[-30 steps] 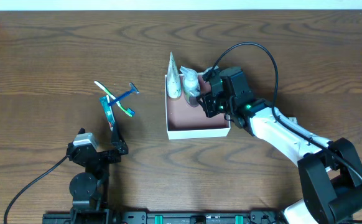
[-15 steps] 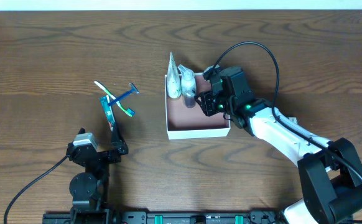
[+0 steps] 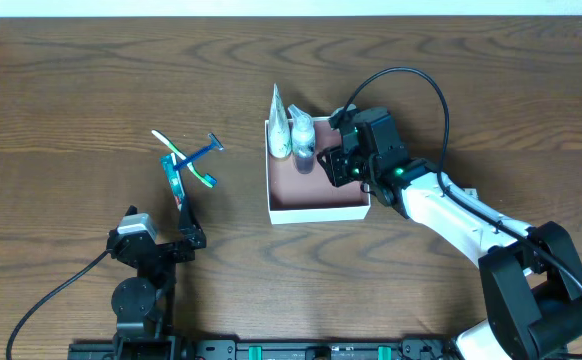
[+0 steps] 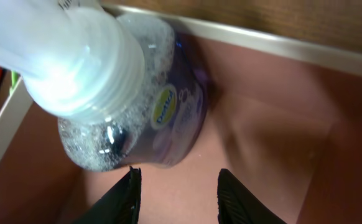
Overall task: Pack container
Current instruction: 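Push the soap bottle into place beside the tube and release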
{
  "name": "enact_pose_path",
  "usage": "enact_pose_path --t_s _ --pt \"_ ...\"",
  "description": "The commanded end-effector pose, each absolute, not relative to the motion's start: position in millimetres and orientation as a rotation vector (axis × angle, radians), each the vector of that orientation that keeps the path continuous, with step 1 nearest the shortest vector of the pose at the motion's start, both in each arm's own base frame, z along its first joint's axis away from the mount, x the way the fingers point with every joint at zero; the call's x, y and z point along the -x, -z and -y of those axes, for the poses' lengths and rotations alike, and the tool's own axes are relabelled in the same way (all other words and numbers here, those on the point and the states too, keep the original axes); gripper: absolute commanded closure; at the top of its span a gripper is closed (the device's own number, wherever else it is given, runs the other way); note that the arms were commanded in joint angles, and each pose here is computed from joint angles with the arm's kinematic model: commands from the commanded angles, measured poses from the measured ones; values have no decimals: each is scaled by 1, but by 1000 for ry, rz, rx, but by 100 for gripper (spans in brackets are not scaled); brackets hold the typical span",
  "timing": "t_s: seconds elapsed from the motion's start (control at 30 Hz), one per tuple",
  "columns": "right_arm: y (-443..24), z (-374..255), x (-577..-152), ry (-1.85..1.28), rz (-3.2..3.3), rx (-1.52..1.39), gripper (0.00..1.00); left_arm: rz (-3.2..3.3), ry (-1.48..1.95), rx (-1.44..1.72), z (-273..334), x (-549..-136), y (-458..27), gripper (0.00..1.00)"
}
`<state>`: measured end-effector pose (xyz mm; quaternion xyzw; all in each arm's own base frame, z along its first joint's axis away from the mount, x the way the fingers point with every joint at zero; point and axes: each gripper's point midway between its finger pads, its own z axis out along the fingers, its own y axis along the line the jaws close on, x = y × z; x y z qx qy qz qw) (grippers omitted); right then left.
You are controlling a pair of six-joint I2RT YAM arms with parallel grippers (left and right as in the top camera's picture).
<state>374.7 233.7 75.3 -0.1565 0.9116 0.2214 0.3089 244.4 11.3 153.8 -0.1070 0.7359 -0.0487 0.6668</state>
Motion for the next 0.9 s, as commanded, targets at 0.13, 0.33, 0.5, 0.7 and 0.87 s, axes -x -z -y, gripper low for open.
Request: enact_pose_path --t_s 0.13,0.33,0.5,0.7,0.87 --pt "-77 -233 -381 -578 -2385 395 61 -1716 85 249 -14 -244 -135 2" --pt "-79 -235 -383 -582 -2370 395 60 -1717 85 249 -14 -244 -135 2" --pt "-80 -235 -383 -589 -2369 393 60 -1716 85 249 -14 -244 -135 2" --pt "-80 -235 -383 -589 -2369 393 57 -1716 85 249 -14 -244 -135 2" --pt "-81 -238 -381 -608 -2367 403 53 -1716 85 249 -14 -244 -135 2"
